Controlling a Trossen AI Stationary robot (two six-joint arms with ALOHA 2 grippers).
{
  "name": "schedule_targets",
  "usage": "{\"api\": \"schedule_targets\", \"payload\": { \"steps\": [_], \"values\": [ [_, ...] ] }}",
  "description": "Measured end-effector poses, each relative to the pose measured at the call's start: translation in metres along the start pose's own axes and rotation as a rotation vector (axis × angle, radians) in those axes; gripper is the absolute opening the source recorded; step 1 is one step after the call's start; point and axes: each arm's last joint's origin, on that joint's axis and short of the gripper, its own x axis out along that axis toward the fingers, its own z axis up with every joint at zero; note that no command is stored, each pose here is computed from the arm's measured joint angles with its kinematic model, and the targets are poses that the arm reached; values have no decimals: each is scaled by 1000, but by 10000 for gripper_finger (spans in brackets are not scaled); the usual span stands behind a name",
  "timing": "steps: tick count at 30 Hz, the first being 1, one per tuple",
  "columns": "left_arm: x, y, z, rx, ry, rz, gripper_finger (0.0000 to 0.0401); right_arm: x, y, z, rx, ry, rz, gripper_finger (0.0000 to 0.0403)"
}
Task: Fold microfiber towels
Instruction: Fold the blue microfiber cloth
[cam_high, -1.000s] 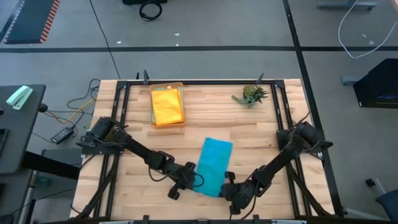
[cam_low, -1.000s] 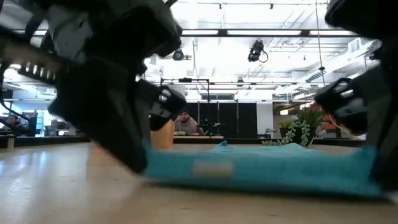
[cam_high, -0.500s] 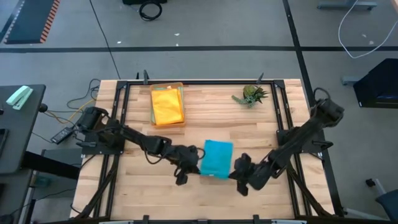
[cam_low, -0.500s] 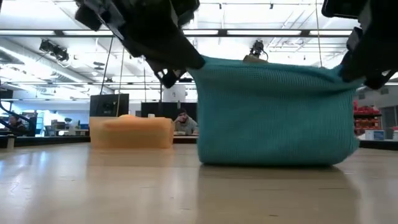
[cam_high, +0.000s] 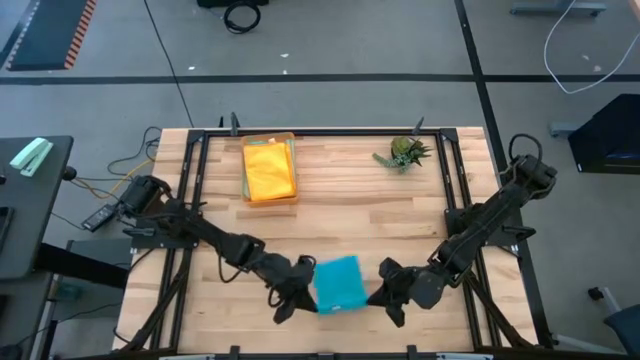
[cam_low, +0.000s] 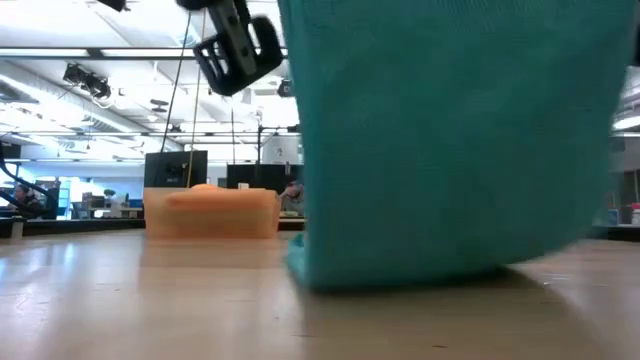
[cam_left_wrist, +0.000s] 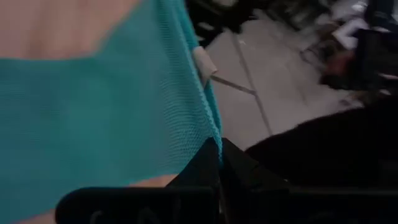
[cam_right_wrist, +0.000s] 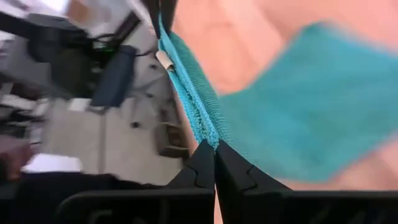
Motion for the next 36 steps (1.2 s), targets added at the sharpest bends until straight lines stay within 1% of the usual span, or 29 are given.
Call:
{"api": "schedule_targets", "payload": {
  "steps": [3,7,9,15,19,24,27,30,34,36],
  "values": [
    [-2,14,-1,-56,37,104,5,3,-13,4,9,-3,-94,3],
    [-4,32,-2,-110,85,210,5,15,-44,4,36,43,-194,3],
    [-3,36,-4,-142,107,220,5,21,-52,9,43,61,-183,3],
    [2,36,-14,-231,161,208,6,37,-72,28,10,88,-186,3],
    [4,34,-16,-190,154,210,5,43,-76,33,-45,72,-179,3],
    [0,43,-9,-127,119,272,5,44,-82,40,-93,65,-203,3],
    [-5,57,2,-103,88,297,5,45,-89,50,-120,42,-219,3],
    [-20,70,25,-68,38,288,5,38,-94,71,-146,20,-218,3],
    [-65,80,68,8,-100,303,5,6,-91,115,-227,-50,-256,3],
    [-93,84,91,44,-179,316,5,-18,-91,141,-279,-90,-315,3]
  ]
}}
